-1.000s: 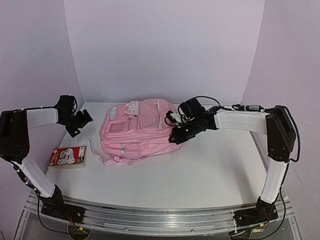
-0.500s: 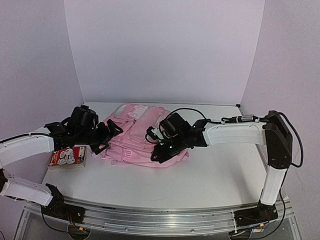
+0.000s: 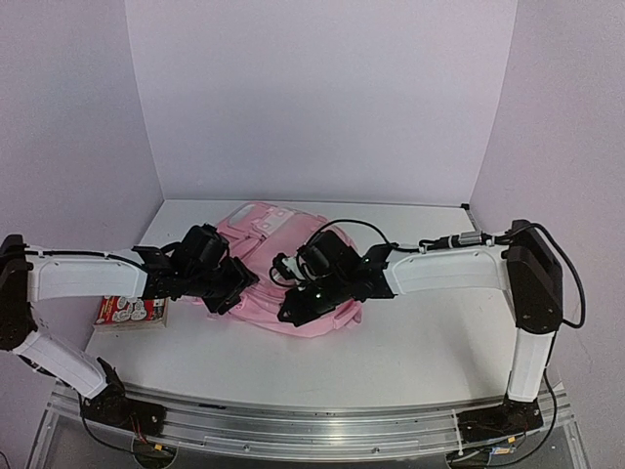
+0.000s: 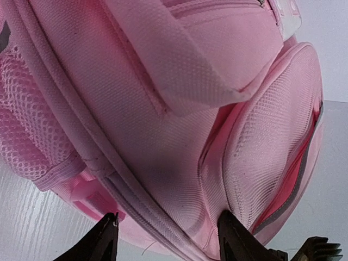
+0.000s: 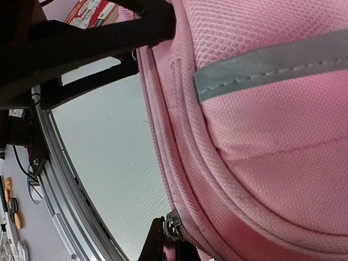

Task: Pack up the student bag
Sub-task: Zip the student bag at the center of the board.

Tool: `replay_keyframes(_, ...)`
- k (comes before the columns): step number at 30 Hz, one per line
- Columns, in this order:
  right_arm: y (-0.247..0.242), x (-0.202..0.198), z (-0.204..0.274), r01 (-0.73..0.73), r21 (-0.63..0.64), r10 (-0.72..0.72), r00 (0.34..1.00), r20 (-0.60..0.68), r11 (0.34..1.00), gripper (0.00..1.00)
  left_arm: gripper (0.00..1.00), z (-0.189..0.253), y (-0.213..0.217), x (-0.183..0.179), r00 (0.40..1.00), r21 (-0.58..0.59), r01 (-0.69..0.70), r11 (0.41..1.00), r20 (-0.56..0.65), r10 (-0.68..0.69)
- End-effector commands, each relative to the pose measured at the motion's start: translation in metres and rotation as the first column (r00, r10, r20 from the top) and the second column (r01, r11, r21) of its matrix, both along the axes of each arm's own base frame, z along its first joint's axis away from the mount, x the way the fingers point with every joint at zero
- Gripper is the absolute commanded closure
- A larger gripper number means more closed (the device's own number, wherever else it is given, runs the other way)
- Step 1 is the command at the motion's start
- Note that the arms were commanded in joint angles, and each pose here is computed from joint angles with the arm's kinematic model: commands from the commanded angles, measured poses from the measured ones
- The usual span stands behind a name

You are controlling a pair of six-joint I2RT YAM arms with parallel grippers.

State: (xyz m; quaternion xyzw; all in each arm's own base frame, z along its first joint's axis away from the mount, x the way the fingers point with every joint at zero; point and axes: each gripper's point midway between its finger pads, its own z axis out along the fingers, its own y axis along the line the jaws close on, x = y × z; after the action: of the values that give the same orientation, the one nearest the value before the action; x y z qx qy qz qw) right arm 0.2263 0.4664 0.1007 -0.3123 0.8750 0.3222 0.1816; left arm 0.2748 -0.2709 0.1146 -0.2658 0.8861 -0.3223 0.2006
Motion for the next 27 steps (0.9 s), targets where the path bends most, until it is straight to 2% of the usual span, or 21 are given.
replay_keyframes(1,0.032,-0.011,0.028,-0.068,0.130,0.069,0.998,0.000,0.989,1.00,0.51,-0.011,-0.012,0.013,0.999,-0.002,-0.051,0.999,-0.009,0.051)
replay_keyframes(4,0.031,-0.015,0.025,-0.066,0.129,0.069,0.997,-0.019,0.989,1.00,0.96,-0.014,-0.009,0.019,0.997,0.029,-0.079,0.996,-0.001,0.079)
replay_keyframes(5,0.028,-0.013,0.024,-0.052,0.121,0.055,0.998,-0.016,0.991,1.00,0.99,-0.012,-0.007,0.020,0.997,0.038,-0.083,0.996,0.010,0.082)
replay_keyframes(11,-0.001,-0.004,0.017,0.061,0.054,-0.063,0.998,0.026,0.997,1.00,1.00,-0.011,0.035,0.014,0.982,0.114,-0.180,0.977,0.075,0.172)
replay_keyframes(14,-0.028,0.006,0.009,0.140,-0.024,-0.139,0.989,0.041,0.990,1.00,1.00,-0.018,0.063,0.013,0.975,0.186,-0.222,0.957,0.066,0.213)
replay_keyframes(18,-0.072,0.023,0.005,0.230,-0.088,-0.231,0.973,-0.002,0.969,1.00,1.00,-0.031,0.091,0.017,0.974,0.174,-0.226,0.959,0.035,0.223)
replay_keyframes(23,-0.118,0.028,0.009,0.285,-0.168,-0.292,0.956,-0.016,0.943,1.00,1.00,-0.036,0.108,0.019,0.971,0.235,-0.240,0.942,0.042,0.237)
replay_keyframes(27,-0.155,0.053,0.014,0.346,-0.242,-0.336,0.938,0.084,0.906,1.00,1.00,-0.029,0.110,0.025,0.973,0.262,-0.230,0.937,0.073,0.218)
